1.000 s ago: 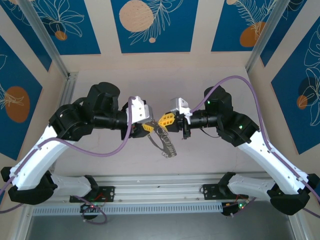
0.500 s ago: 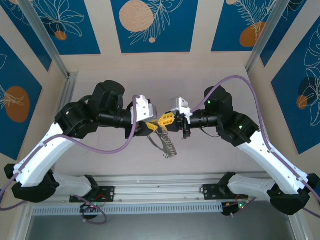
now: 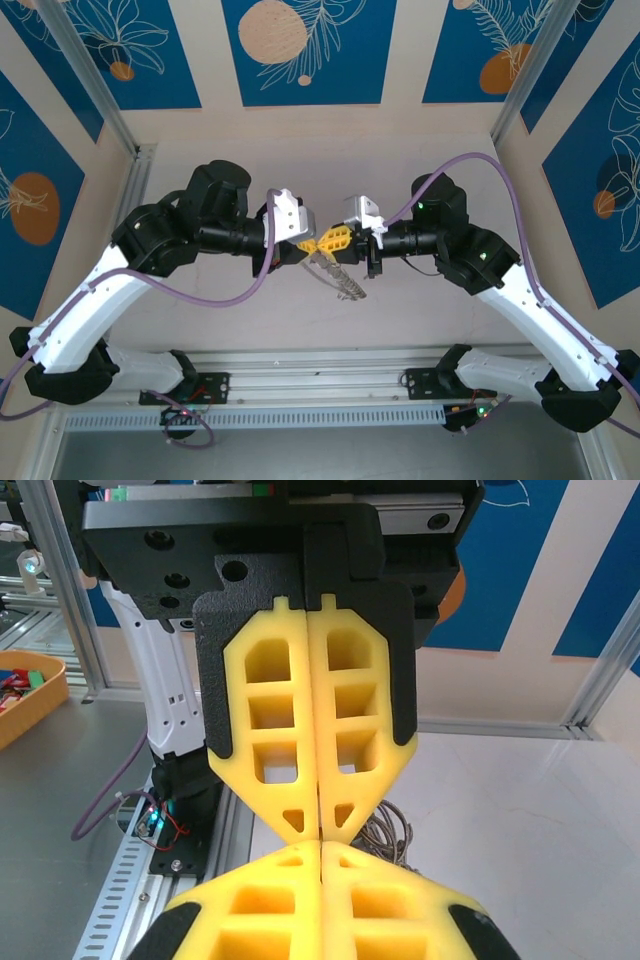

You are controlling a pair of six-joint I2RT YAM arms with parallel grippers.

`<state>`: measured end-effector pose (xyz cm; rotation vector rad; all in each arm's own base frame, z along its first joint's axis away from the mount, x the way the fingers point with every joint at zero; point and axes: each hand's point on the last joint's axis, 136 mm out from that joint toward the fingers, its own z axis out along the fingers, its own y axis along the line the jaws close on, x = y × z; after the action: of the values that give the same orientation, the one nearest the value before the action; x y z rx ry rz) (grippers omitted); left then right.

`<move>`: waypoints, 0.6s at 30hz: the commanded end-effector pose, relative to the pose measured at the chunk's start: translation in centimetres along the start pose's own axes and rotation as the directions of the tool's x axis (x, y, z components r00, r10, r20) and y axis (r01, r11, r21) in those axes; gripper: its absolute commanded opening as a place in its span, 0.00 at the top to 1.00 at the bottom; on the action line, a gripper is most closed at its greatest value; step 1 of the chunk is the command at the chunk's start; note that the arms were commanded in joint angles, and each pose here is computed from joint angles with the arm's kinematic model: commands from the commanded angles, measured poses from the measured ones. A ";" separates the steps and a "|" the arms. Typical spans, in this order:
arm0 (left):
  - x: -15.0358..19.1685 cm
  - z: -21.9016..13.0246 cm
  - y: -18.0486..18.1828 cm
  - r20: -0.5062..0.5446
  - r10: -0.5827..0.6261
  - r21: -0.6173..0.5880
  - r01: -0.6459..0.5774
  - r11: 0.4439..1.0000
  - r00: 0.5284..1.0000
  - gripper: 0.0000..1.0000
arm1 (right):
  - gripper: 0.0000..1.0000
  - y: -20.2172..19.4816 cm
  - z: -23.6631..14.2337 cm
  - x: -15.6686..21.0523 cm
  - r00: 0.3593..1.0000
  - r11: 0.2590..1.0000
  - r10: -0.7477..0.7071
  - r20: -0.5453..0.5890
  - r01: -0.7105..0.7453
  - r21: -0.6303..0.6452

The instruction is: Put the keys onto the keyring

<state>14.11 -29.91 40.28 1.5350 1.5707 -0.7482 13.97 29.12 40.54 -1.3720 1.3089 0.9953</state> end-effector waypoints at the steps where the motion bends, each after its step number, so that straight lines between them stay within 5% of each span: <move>1: 0.0 -0.2 0.3 0.004 0.017 -0.038 -0.017 0.999 1.000 1.00 | 0.73 0.2 -0.7 -0.8 0.999 1.000 -0.014 0.034 0.013 0.015; 4: 0.2 -0.3 0.8 0.002 0.019 -0.075 -0.019 0.997 1.000 1.00 | 0.42 -0.5 -1.1 -0.4 1.000 0.997 0.012 0.027 -0.014 0.073; 7: 0.6 -0.2 1.0 -0.005 0.014 -0.085 -0.014 0.996 1.000 1.00 | 0.24 -0.6 -1.8 -0.2 0.999 0.994 0.035 0.037 -0.038 0.107; 14: 0.9 -0.3 0.9 0.009 -0.002 -0.091 0.003 0.996 1.000 1.00 | 0.26 -3.3 -4.3 1.8 0.990 0.942 0.141 0.020 -0.140 0.306; 18: 0.9 -0.9 0.3 0.036 -0.002 -0.084 0.005 0.996 0.999 1.00 | 0.29 -7.1 -6.5 5.9 0.940 0.815 0.340 -0.012 -0.288 0.503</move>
<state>15.06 -28.90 37.90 1.4985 1.6358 -0.6618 18.43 23.46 40.14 -1.0093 1.5399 0.8049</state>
